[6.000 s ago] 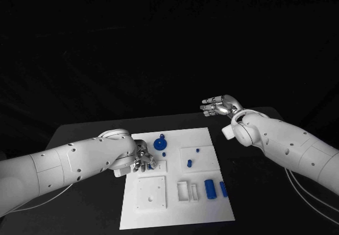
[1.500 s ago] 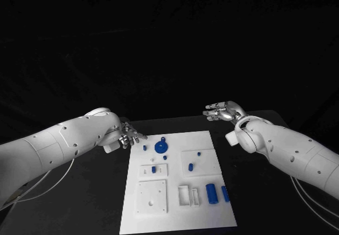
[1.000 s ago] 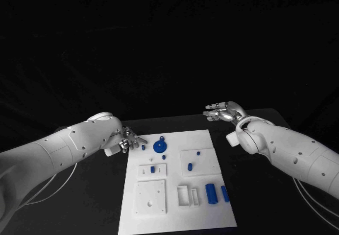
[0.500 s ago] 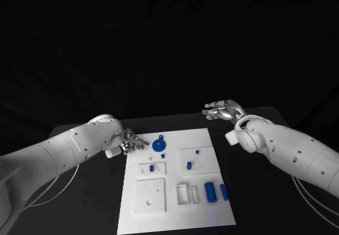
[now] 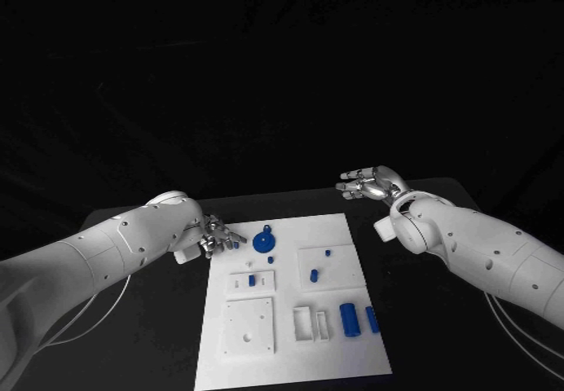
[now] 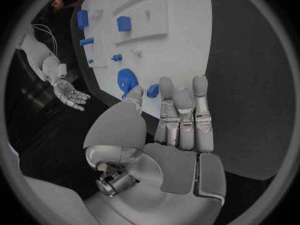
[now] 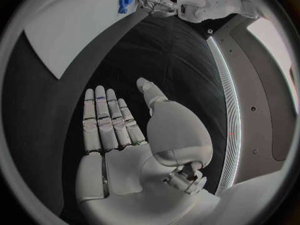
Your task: Assemble the parts on the task board
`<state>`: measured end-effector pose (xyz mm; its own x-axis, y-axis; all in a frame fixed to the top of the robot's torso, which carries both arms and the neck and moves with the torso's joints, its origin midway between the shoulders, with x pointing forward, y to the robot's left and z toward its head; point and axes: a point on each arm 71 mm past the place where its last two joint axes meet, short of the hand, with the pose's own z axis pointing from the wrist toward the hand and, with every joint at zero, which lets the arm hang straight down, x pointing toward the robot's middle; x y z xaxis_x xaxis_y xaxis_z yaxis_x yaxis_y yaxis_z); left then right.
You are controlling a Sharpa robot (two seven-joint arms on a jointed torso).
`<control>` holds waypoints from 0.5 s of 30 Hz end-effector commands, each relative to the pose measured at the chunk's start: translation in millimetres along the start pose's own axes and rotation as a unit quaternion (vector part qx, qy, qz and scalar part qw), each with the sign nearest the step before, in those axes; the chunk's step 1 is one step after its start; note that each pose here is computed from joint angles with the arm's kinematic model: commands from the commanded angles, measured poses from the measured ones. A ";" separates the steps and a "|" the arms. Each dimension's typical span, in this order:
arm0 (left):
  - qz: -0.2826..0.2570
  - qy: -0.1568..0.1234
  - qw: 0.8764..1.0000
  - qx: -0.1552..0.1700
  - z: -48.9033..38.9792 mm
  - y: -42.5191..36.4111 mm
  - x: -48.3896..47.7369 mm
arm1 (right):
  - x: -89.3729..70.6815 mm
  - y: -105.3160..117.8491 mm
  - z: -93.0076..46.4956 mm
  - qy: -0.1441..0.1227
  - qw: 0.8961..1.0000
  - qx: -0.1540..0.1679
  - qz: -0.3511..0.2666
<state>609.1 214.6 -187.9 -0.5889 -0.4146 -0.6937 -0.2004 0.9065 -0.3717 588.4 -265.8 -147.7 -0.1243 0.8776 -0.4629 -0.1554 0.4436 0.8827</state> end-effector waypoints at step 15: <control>-0.006 0.012 1.000 0.006 0.6 1.9 3.6 | 0.7 -1.1 1.5 0.001 1.000 -0.001 0.000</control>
<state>608.6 216.7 -188.9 -0.5895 -0.4202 -0.6898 -0.2032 0.9037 -0.3769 589.8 -266.6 -149.4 -0.1201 0.8781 -0.4631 -0.1495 0.4452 0.8829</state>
